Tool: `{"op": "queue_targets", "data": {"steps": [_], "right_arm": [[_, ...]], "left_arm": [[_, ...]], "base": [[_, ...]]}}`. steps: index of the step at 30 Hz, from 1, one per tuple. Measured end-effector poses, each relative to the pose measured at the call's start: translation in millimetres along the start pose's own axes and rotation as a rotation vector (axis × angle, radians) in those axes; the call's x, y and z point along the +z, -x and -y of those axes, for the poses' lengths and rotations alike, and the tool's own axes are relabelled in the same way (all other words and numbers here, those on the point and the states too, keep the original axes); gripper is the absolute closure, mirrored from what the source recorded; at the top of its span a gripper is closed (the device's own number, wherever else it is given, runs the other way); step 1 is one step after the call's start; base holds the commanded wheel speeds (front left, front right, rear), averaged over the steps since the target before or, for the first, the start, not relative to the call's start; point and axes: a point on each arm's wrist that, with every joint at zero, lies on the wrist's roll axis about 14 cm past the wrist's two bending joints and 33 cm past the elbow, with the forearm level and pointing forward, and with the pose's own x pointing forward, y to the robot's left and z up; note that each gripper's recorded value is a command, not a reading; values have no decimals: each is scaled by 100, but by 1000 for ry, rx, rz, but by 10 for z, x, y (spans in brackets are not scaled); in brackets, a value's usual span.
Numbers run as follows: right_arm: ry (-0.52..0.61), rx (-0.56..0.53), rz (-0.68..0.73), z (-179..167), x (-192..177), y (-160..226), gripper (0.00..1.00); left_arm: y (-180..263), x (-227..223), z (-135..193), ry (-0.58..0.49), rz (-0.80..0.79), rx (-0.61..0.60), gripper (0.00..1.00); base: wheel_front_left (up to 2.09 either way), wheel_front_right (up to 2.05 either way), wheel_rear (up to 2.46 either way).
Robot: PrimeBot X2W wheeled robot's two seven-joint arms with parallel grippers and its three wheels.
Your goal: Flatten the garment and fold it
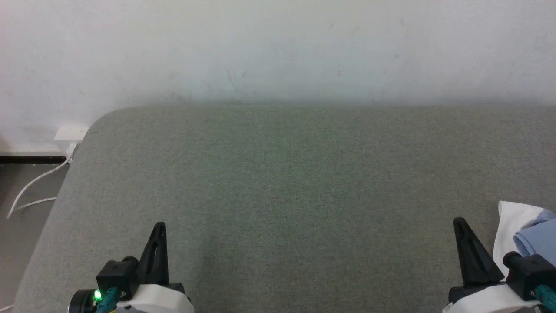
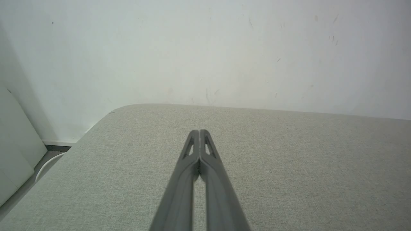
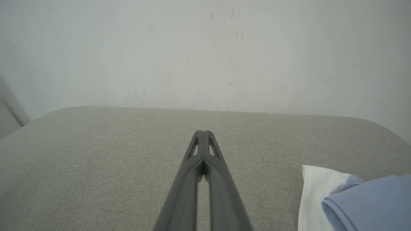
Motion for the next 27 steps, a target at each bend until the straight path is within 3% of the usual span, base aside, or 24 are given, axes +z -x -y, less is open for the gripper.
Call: {"op": "queue_targets", "data": {"steps": [27], "right_arm": [[17,13,-10,-39,0,-75,100]], "left_arm": [[-39,24,58,-20,-18,-13,100]], "base": [[0,0,0]]}}
